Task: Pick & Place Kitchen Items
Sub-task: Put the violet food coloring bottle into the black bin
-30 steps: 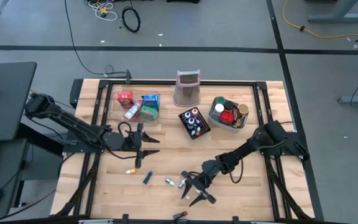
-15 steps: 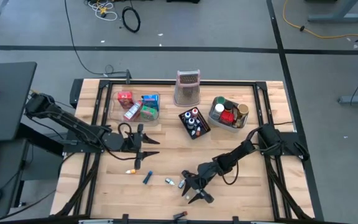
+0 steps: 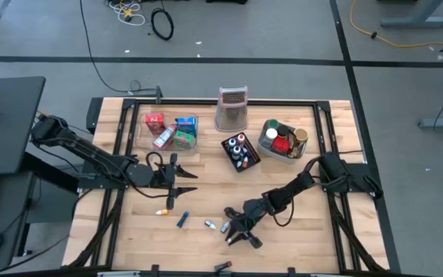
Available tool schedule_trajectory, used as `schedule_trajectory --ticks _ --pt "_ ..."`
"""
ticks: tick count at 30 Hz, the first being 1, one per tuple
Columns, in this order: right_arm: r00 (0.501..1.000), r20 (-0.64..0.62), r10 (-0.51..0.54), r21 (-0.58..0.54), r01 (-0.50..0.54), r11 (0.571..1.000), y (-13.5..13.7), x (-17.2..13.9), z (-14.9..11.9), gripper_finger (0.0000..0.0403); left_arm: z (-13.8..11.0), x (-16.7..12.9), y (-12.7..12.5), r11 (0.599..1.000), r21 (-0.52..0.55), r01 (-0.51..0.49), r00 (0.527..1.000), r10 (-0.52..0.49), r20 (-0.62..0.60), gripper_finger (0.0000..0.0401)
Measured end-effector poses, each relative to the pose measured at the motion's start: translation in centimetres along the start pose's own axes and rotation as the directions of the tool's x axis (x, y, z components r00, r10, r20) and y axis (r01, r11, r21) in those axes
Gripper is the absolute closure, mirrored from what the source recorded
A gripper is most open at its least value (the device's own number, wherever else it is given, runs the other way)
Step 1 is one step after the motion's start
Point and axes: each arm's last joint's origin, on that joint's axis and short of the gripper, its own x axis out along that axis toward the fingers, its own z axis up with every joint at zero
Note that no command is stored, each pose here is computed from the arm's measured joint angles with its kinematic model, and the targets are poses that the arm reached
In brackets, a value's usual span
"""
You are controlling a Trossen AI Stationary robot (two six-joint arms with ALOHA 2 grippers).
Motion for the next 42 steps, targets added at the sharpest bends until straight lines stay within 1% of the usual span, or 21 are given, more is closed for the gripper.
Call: schedule_trajectory --ticks 1,5,10,13,15,16,17,19,20,22,25,27,29,30,31,33,34,37,38,39,42 --pt "1.0 0.004 -0.005 0.011 0.005 1.0 -0.2 -0.1 0.0 0.0341 0.0 0.0 0.0 1.0 0.0 0.0 1.0 0.0 0.0 0.0218" --pt "0.999 0.047 -0.019 0.076 0.016 0.997 -0.7 -0.4 0.7 0.0342 0.0 0.0 0.0 1.0 0.0 0.0 1.0 0.0 0.0 0.0218" --pt "0.992 0.119 -0.042 0.108 0.029 0.994 -1.0 -1.8 3.4 0.0334 0.0 0.0 0.0 1.0 0.0 0.0 1.0 0.0 0.0 0.0218" --pt "0.987 0.096 -0.132 0.136 0.119 0.984 -1.2 -3.2 5.2 0.0332 0.0 0.0 0.0 1.0 0.0 0.0 1.0 0.0 0.0 0.0218" --pt "0.97 0.065 -0.236 0.142 0.225 0.964 -1.1 -4.4 6.3 0.0334 0.0 0.0 0.0 1.0 0.0 0.0 1.0 0.0 0.0 0.0218" --pt "0.953 0.041 -0.302 0.149 0.293 0.945 -1.0 -5.1 6.9 0.0335 0.0 0.0 0.0 1.0 0.0 0.0 1.0 0.0 0.0 0.0218" --pt "0.927 0.015 -0.374 0.155 0.367 0.917 -0.9 -5.8 7.4 0.0335 0.0 0.0 0.0 1.0 -0.001 0.0 1.0 0.0 0.0 0.0218" --pt "0.857 -0.058 -0.513 0.18 0.514 0.839 -0.6 -7.4 8.1 0.0334 0.0 0.0 0.0 1.0 -0.001 0.0 1.0 0.0 0.0 0.0218" --pt "0.814 -0.098 -0.572 0.198 0.579 0.791 -0.4 -8.4 8.4 0.0331 0.0 0.0 0.0 1.0 0.0 0.0 1.0 0.0 -0.001 0.0218" --pt "0.708 -0.176 -0.684 0.222 0.705 0.674 0.1 -10.3 8.7 0.0328 0.0 0.0 0.0 1.0 0.0 0.0 1.0 0.0 0.0 0.0218" --pt "0.51 -0.25 -0.823 0.184 0.859 0.477 0.5 -12.7 8.8 0.0326 0.0 0.0 0.0 1.0 -0.001 0.0 1.0 0.0 0.0 0.0218" --pt "0.349 -0.258 -0.901 0.161 0.935 0.316 0.4 -14.0 8.7 0.0325 0.0 0.0 0.0 1.0 -0.001 0.0 1.0 0.0 0.0 0.0218" --pt "0.195 -0.246 -0.949 0.149 0.976 0.161 0.0 -14.7 8.5 0.0325 0.0 0.0 0.0 1.0 0.0 0.0 1.0 0.0 0.0 0.0218" --pt "0.136 -0.249 -0.959 0.135 0.985 0.105 -0.3 -15.0 8.2 0.0325 0.0 0.0 0.0 1.0 0.0 0.0 1.0 0.0 0.0 0.0218" --pt "0.094 -0.252 -0.963 0.132 0.989 0.062 -0.6 -15.1 8.0 0.0325 0.0 0.0 0.0 1.0 0.0 0.0 1.0 0.0 0.0 0.0218" --pt "0.061 -0.28 -0.958 0.131 0.991 0.025 -1.5 -15.2 7.4 0.0324 0.0 0.0 0.0 1.0 -0.001 0.0 1.0 0.0 0.0 0.0218" --pt "0.055 -0.29 -0.956 0.131 0.991 0.018 -1.9 -15.3 7.1 0.0324 0.0 0.0 0.0 1.0 -0.001 0.0 1.0 0.0 0.001 0.0218" --pt "0.047 -0.296 -0.954 0.143 0.99 0.005 -3.3 -15.4 6.3 0.0324 0.0 0.0 0.0 1.0 0.005 0.0 1.0 0.0 0.0 0.0218" --pt "0.051 -0.303 -0.952 0.145 0.989 0.007 -3.8 -15.4 6.0 0.0324 0.0 0.0 0.0 1.0 0.008 0.0 1.0 0.0 0.001 0.0218" --pt "0.059 -0.312 -0.948 0.154 0.988 0.011 -4.3 -15.5 5.6 0.0324 0.0 0.0 0.0 1.0 0.011 0.0 1.0 0.0 0.0 0.0218" --pt "0.144 -0.358 -0.923 0.214 0.974 0.069 -5.5 -15.8 4.5 0.0323 0.0 0.0 0.0 1.0 0.011 0.0 1.0 0.0 0.0 0.0218"
